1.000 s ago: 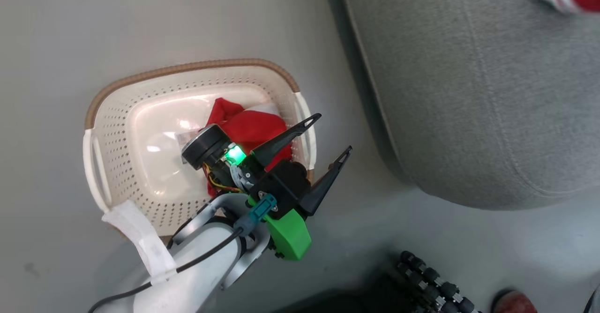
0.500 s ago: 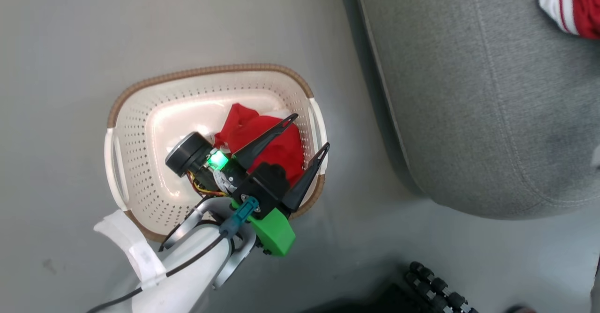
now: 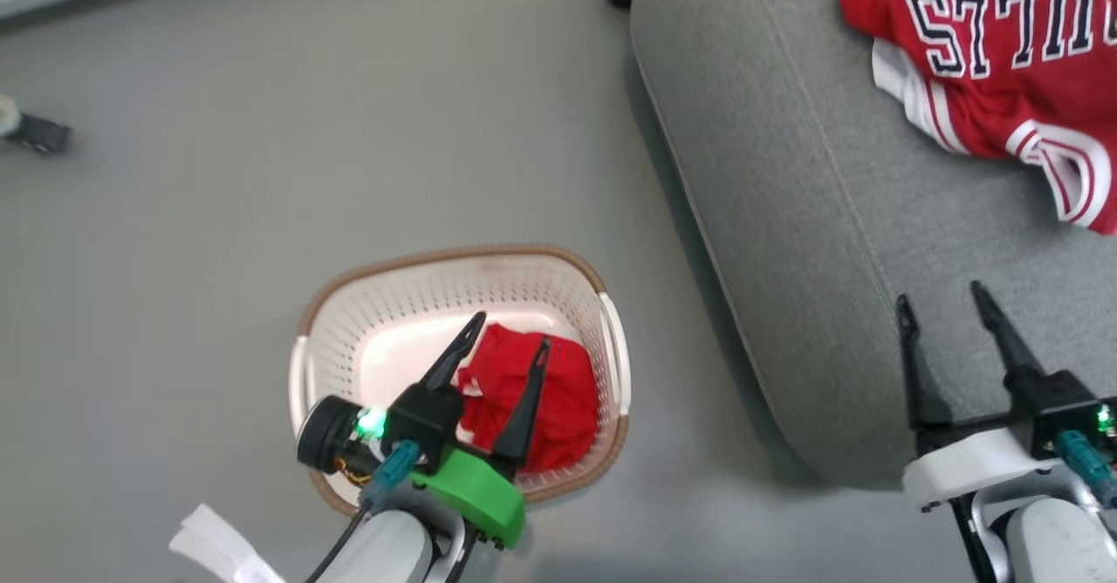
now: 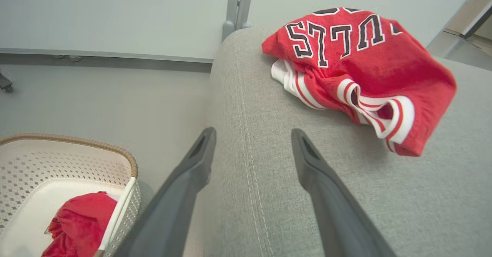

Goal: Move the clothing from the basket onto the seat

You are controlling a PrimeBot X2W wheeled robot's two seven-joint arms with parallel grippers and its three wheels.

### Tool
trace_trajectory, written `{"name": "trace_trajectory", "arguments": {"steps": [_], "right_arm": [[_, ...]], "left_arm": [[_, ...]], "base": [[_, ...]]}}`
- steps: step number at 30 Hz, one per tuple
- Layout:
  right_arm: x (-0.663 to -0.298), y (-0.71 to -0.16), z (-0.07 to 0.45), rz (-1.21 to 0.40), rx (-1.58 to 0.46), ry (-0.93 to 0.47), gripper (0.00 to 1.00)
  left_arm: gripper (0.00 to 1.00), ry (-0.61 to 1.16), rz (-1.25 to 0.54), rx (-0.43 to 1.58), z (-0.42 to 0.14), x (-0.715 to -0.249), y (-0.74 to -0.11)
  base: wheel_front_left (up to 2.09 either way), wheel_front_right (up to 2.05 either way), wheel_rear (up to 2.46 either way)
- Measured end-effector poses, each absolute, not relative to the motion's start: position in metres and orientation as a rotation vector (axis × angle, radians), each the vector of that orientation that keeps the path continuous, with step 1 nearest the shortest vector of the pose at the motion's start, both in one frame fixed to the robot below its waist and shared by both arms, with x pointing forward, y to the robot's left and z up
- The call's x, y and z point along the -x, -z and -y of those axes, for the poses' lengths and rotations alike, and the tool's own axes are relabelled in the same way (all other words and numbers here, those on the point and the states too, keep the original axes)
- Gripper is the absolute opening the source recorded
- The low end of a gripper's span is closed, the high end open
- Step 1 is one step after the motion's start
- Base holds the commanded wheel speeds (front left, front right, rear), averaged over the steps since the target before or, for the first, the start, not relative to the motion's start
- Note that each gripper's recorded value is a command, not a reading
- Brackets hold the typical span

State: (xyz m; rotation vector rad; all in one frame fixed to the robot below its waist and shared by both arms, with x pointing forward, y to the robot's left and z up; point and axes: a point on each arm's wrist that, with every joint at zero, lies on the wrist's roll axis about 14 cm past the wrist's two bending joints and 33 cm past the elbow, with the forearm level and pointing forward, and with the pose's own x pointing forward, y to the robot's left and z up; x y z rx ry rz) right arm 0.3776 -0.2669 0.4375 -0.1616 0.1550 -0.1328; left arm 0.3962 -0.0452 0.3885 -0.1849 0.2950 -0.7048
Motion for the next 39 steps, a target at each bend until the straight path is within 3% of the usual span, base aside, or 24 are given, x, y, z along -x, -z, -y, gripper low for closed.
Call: {"name": "trace_trajectory", "arguments": {"steps": [16, 24, 39], "right_arm": [[-0.370, -0.512, 0.168, 0.099, -0.089, -0.110, 1.00], [-0.353, -0.539, 0.144, 0.183, -0.126, -0.175, 1.00], [-0.329, -0.543, 0.144, 0.203, -0.133, -0.169, 1.00]], "left_arm": [[1.00, 0.188, -0.059, 0.213, -0.097, -0.366, -0.472], [1.00, 0.119, 0.078, 0.187, -0.129, -0.338, -0.509], [1.00, 0.092, 0.098, 0.147, -0.148, -0.309, -0.510]], "base": [[0.00, 0.00, 0.00], [0.00, 0.00, 0.00], [0.00, 0.00, 0.00]]}}
